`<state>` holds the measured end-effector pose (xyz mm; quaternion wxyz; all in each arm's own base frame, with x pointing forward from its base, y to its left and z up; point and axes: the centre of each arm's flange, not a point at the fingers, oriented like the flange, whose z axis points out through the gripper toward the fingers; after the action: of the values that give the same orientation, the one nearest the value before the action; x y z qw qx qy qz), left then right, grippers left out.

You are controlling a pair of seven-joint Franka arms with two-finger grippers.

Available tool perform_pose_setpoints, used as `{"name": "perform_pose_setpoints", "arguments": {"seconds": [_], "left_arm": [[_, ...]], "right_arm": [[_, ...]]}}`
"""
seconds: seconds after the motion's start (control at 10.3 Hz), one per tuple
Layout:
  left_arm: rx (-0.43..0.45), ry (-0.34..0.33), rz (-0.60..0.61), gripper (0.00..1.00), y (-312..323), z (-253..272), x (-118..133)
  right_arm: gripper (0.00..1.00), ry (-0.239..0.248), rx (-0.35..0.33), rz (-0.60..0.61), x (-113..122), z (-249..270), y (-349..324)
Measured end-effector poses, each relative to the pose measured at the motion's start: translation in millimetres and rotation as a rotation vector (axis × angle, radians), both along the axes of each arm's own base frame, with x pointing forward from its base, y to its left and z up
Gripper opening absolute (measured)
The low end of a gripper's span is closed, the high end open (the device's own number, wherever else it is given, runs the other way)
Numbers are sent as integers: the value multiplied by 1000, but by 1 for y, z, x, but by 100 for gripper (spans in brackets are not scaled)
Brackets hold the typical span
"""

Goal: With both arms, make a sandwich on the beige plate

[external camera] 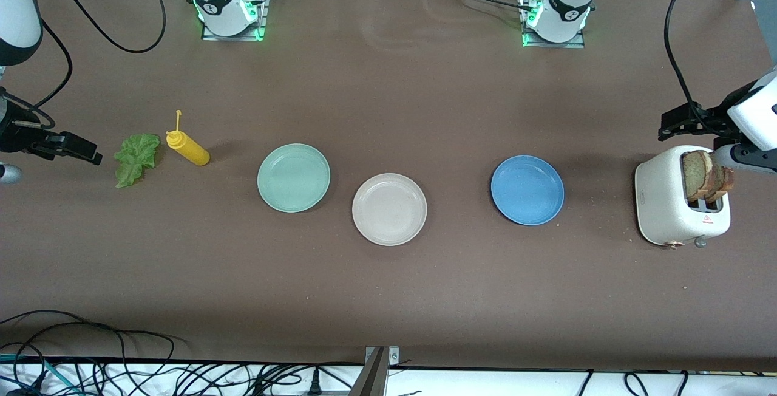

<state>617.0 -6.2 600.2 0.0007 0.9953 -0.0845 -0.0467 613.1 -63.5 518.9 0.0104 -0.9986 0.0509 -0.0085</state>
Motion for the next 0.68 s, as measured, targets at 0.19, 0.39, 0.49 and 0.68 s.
{"name": "perform_pose_setpoints", "arguments": {"seconds": [0.19, 0.39, 0.49, 0.68], "left_arm": [[0, -12, -2, 100, -1, 1, 1], [2, -42, 0, 100, 0, 3, 5], [3, -60, 5, 100, 3, 5, 7], [4, -67, 6, 100, 4, 6, 7]], "right_arm": [[100, 0, 0, 0, 0, 0, 0], [100, 0, 0, 0, 0, 0, 0], [100, 0, 0, 0, 0, 0, 0], [100, 1, 0, 0, 0, 0, 0]]}}
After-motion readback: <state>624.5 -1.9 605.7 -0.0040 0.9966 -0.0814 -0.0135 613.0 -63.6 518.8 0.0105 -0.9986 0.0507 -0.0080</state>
